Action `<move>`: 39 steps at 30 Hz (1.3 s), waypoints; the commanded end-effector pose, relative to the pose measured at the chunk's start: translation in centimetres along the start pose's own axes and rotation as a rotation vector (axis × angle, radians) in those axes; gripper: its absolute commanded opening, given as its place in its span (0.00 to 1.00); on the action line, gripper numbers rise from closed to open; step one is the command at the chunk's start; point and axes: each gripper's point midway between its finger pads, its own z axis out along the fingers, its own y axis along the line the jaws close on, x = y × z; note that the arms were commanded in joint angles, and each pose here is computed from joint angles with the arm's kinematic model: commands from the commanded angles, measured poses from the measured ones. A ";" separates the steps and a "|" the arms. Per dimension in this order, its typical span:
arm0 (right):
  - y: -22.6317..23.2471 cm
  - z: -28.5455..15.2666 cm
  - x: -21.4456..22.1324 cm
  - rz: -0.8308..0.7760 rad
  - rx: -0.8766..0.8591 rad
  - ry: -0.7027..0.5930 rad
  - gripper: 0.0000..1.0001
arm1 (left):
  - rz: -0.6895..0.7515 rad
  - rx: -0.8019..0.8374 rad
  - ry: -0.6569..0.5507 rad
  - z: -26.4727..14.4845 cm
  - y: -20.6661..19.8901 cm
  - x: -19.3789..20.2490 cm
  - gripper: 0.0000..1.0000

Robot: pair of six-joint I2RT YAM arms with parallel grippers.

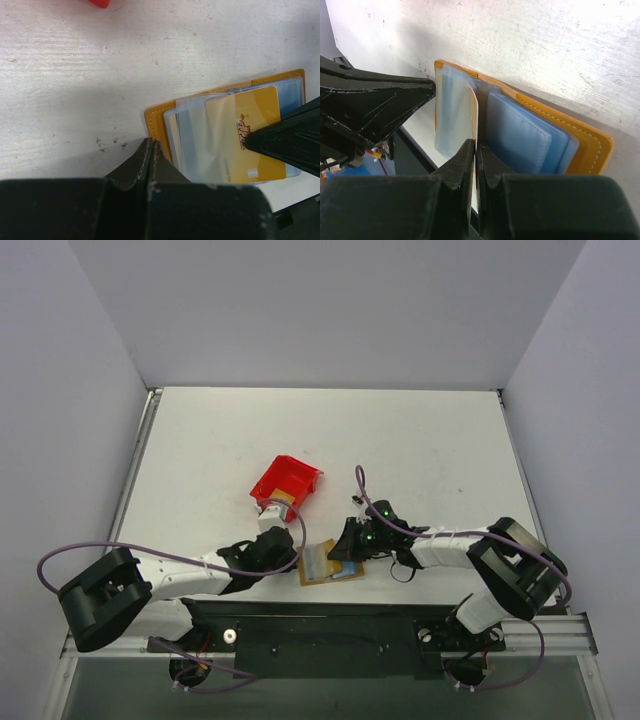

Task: Put the credit cards into the card holder
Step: Insert the credit card into the card holder.

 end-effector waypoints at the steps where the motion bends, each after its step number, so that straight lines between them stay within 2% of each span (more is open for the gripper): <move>1: -2.3 -0.3 -0.1 0.003 0.108 -0.044 0.00 | 0.037 0.004 0.101 -0.2 0.3 2.2 0.00; 24: -3.3 -0.1 0.2 0.066 0.134 -0.090 0.00 | 0.038 0.003 0.108 -0.2 0.6 2.6 0.00; 39: -0.5 2.1 1.5 0.035 0.021 -0.009 0.00 | 0.043 0.006 0.115 0.1 0.4 2.7 0.00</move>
